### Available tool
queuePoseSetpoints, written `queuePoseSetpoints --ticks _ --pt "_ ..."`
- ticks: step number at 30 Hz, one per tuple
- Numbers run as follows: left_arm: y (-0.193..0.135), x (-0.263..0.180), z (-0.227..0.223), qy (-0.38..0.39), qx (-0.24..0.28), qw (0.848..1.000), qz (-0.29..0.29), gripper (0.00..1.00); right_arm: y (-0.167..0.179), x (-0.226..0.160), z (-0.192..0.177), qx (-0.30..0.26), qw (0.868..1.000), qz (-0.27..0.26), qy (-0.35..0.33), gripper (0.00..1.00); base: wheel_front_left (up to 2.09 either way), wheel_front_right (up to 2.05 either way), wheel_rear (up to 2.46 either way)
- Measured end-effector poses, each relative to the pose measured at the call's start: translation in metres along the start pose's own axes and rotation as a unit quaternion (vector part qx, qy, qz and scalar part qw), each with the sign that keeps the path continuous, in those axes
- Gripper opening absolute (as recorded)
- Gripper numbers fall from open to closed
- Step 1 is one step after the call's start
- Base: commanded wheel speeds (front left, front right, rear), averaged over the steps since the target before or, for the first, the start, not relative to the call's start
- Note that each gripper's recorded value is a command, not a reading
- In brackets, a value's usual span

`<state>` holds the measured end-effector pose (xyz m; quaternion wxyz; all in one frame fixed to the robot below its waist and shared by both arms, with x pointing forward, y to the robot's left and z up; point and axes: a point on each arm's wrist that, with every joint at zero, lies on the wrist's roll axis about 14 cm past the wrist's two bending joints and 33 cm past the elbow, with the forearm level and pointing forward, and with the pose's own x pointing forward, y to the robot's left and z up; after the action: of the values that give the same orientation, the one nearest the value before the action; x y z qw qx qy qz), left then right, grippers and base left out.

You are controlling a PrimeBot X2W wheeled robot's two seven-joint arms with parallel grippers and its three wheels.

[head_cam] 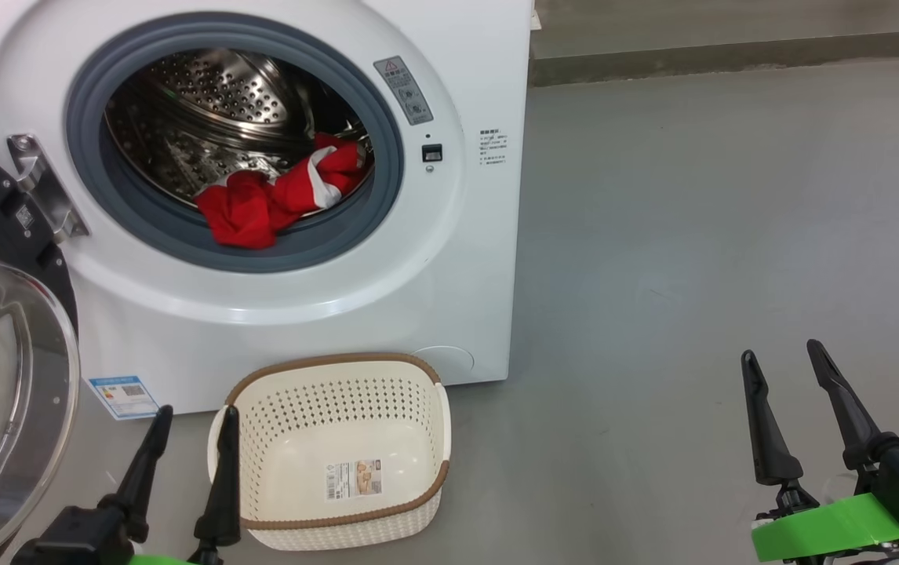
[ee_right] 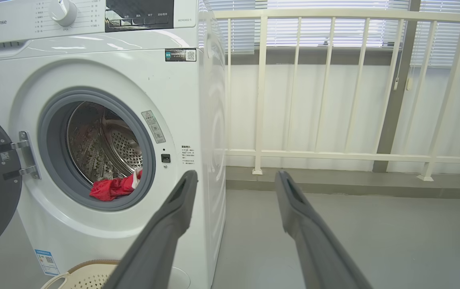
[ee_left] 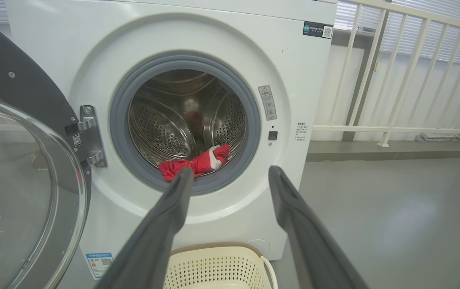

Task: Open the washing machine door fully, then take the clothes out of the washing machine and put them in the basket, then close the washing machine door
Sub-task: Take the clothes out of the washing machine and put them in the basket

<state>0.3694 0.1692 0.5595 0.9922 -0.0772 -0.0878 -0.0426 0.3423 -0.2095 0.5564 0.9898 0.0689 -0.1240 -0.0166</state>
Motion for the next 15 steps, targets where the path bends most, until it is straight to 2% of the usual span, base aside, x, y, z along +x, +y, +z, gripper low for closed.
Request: queuePoseSetpoints --ticks 15 --pt "0.002 -0.0034 0.0045 -0.012 0.002 1.0 0.006 1.0 0.0028 0.0012 -0.0017 0.001 1.0 0.004 0.002 1.0 1.24 -1.24 0.0"
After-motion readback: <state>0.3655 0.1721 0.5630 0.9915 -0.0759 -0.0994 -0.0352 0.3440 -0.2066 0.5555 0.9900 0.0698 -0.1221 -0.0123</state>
